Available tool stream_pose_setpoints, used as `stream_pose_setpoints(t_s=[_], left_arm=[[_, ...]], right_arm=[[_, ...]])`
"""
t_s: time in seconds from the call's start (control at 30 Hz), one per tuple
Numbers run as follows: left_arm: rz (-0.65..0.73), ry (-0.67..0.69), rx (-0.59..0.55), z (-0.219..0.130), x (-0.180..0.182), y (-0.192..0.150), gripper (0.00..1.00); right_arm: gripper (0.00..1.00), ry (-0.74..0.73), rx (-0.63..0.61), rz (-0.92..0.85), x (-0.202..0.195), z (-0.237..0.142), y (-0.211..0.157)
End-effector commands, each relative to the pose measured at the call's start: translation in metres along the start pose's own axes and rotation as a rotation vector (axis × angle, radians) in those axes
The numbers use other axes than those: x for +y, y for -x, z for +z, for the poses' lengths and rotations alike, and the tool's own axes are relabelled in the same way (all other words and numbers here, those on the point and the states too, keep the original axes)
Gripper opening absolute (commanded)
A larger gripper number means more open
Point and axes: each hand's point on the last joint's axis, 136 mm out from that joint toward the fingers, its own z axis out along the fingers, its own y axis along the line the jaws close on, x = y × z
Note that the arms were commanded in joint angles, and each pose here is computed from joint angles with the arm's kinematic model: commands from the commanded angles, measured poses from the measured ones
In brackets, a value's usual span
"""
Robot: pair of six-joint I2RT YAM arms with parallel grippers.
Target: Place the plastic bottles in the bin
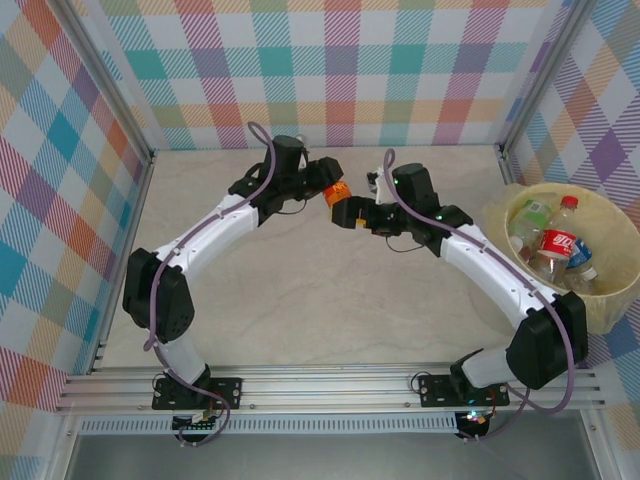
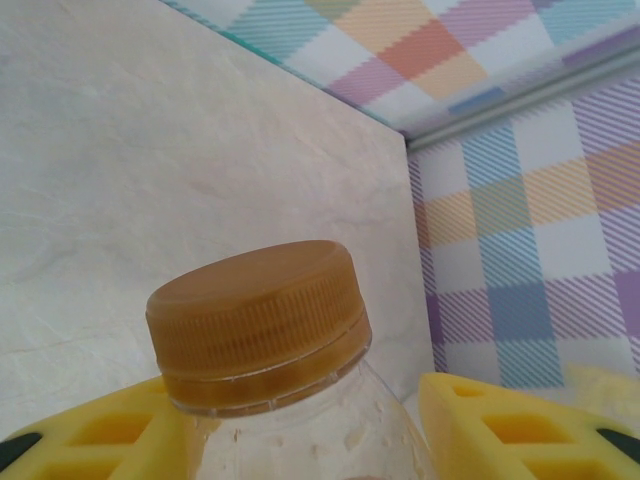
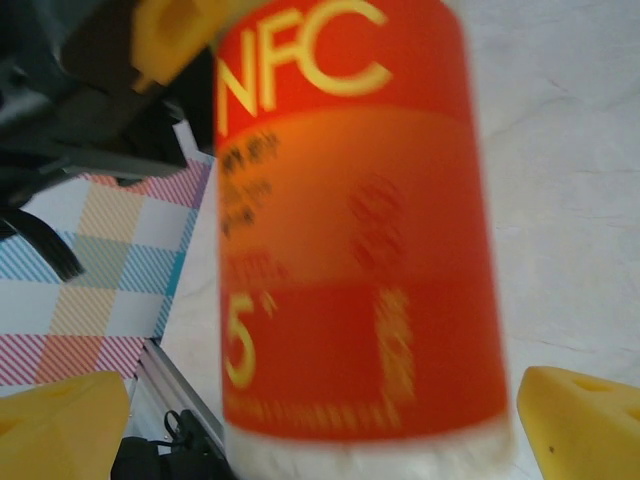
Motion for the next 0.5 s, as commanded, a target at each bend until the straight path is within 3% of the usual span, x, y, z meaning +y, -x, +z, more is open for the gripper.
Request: stream_pose_setpoints(t_s=[0.0, 0.3, 0.47], left_arm=[[0.077, -0.145, 0.013, -0.018, -0.036, -0.001, 0.51], [0.102, -0.221, 0.047, -0.027, -0.053, -0.01, 0.51], [0.1, -0.242, 0.056, -0.028, -0.057, -0.011, 0.51]], right_arm=[[1.0, 0.033, -0.069, -0.021, 0.013, 0.003, 0.02], [0.99, 0.054, -0.115, -0.022, 0.015, 0.007, 0.027], [0.82, 0.034, -0.126, -0.019, 0.011, 0.008, 0.027]])
